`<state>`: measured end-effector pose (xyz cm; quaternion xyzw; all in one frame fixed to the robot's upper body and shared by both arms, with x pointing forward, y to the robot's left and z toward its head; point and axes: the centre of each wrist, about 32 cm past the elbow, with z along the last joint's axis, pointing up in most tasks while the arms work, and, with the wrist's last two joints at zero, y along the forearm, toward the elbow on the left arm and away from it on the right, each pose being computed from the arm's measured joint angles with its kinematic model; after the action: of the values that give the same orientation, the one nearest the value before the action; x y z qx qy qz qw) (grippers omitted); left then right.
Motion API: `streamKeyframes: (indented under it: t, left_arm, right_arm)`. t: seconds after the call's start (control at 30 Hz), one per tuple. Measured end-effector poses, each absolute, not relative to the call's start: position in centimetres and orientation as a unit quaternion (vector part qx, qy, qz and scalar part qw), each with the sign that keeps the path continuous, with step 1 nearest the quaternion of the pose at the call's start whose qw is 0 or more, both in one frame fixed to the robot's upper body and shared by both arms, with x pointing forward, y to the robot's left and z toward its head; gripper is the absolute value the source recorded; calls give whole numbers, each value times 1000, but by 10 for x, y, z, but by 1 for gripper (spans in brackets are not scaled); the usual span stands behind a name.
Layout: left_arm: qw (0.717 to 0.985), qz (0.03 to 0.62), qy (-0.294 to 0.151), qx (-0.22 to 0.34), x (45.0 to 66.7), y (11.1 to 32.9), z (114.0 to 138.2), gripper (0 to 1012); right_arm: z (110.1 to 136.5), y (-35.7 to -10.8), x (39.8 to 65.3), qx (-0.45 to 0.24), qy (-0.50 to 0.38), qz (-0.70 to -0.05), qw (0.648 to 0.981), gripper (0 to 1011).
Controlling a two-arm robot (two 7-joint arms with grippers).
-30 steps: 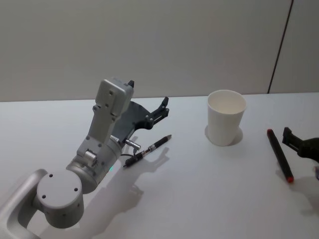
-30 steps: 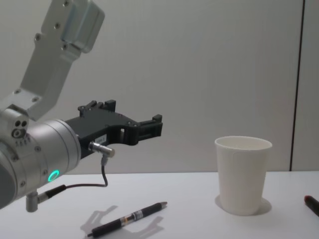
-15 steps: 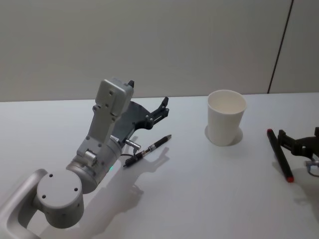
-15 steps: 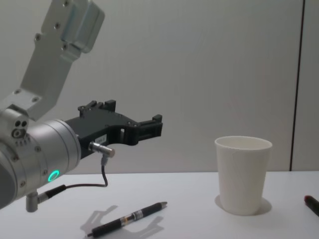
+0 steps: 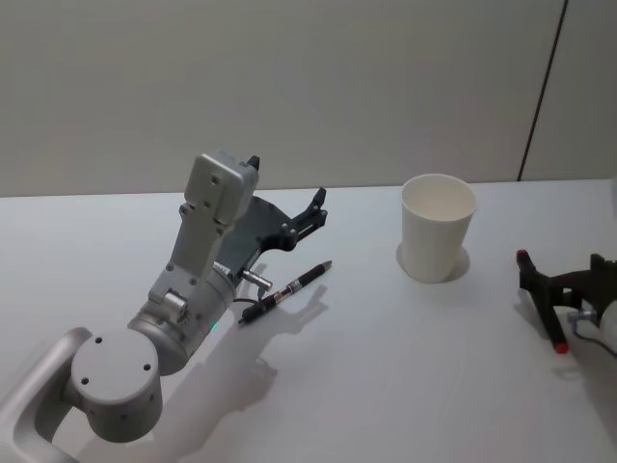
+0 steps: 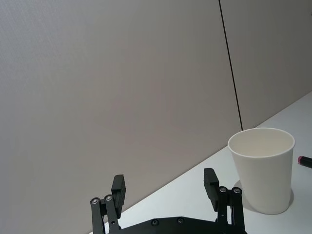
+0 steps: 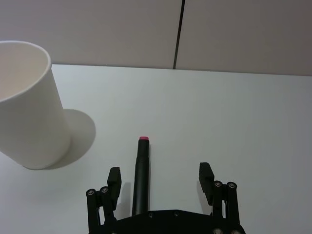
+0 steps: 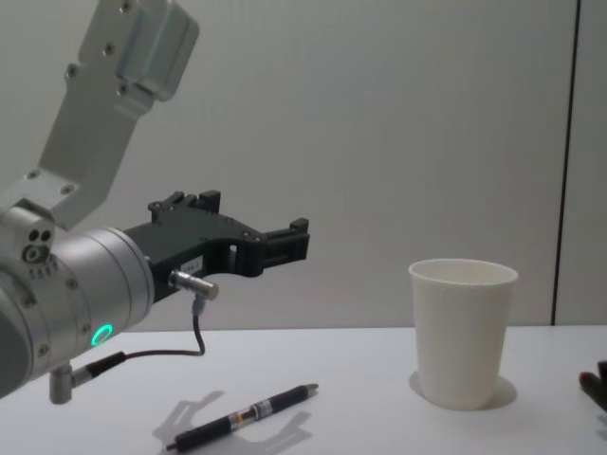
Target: Place the pen into the pen holder.
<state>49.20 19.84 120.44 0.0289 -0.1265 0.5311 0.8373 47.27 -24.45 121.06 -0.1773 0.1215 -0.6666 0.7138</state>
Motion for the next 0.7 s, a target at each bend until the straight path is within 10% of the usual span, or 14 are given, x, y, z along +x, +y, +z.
streamKeyframes:
  t: [0.7]
  left_arm:
    - [837, 531, -126, 29, 492, 198, 1204, 1001]
  right_arm:
    - [1190, -223, 489, -200, 139, -652, 718, 1001]
